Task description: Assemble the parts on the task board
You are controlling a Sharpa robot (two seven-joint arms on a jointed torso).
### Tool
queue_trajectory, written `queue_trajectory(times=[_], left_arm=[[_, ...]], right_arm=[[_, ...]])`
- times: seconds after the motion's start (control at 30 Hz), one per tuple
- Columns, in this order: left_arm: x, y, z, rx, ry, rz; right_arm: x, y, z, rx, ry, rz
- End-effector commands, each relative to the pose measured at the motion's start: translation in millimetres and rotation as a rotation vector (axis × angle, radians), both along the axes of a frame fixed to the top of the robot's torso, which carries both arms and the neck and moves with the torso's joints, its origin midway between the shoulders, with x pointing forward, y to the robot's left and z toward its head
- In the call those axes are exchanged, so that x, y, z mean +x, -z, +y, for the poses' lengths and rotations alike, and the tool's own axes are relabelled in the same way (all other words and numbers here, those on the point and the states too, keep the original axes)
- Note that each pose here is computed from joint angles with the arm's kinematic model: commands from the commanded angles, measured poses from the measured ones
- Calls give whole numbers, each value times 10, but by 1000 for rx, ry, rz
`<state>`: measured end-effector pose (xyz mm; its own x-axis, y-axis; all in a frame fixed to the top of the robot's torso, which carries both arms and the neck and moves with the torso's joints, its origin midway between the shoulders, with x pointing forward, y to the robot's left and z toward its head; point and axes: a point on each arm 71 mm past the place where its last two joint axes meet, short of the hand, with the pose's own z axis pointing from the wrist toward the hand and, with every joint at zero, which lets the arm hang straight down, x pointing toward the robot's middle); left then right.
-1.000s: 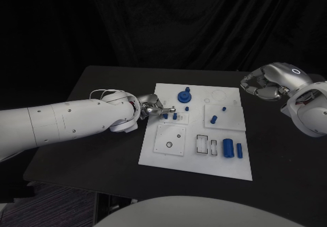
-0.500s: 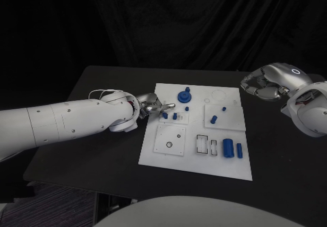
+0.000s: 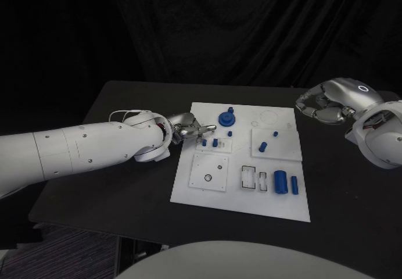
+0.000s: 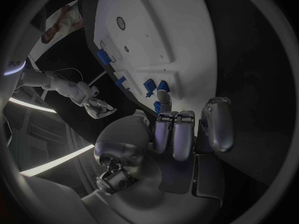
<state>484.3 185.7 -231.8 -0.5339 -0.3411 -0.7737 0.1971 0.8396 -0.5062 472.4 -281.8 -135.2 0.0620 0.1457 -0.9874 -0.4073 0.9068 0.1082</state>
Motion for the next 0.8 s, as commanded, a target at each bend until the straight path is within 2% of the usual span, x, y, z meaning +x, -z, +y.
queue_trajectory(times=[0.03,0.17,0.23,0.3,0.37,0.4,0.43,0.53,0.6,0.7,0.8], left_arm=[[-6,-12,-30,-25,22,-20],[1,-25,-26,-36,20,-37],[13,-53,-14,-50,20,-77],[30,-102,3,-65,30,-153],[46,-175,17,-85,54,-265],[52,-240,23,-103,88,-364],[51,-274,24,-114,114,-417],[37,-366,13,-149,205,-564],[24,-404,-5,-165,263,-625],[25,-438,-57,-176,346,-664],[68,-438,-129,-165,412,-635]], right_arm=[[4,14,-13,-3,18,7],[1,14,-17,-2,19,6],[-1,13,-21,-2,20,6],[-3,12,-27,-1,21,5],[-6,11,-33,-1,22,4],[-8,10,-37,0,22,3],[-9,9,-40,0,23,3],[-12,6,-45,2,22,-1],[-13,4,-43,4,21,-4],[-15,0,-42,6,19,-8],[-15,-2,-45,7,18,-10]])
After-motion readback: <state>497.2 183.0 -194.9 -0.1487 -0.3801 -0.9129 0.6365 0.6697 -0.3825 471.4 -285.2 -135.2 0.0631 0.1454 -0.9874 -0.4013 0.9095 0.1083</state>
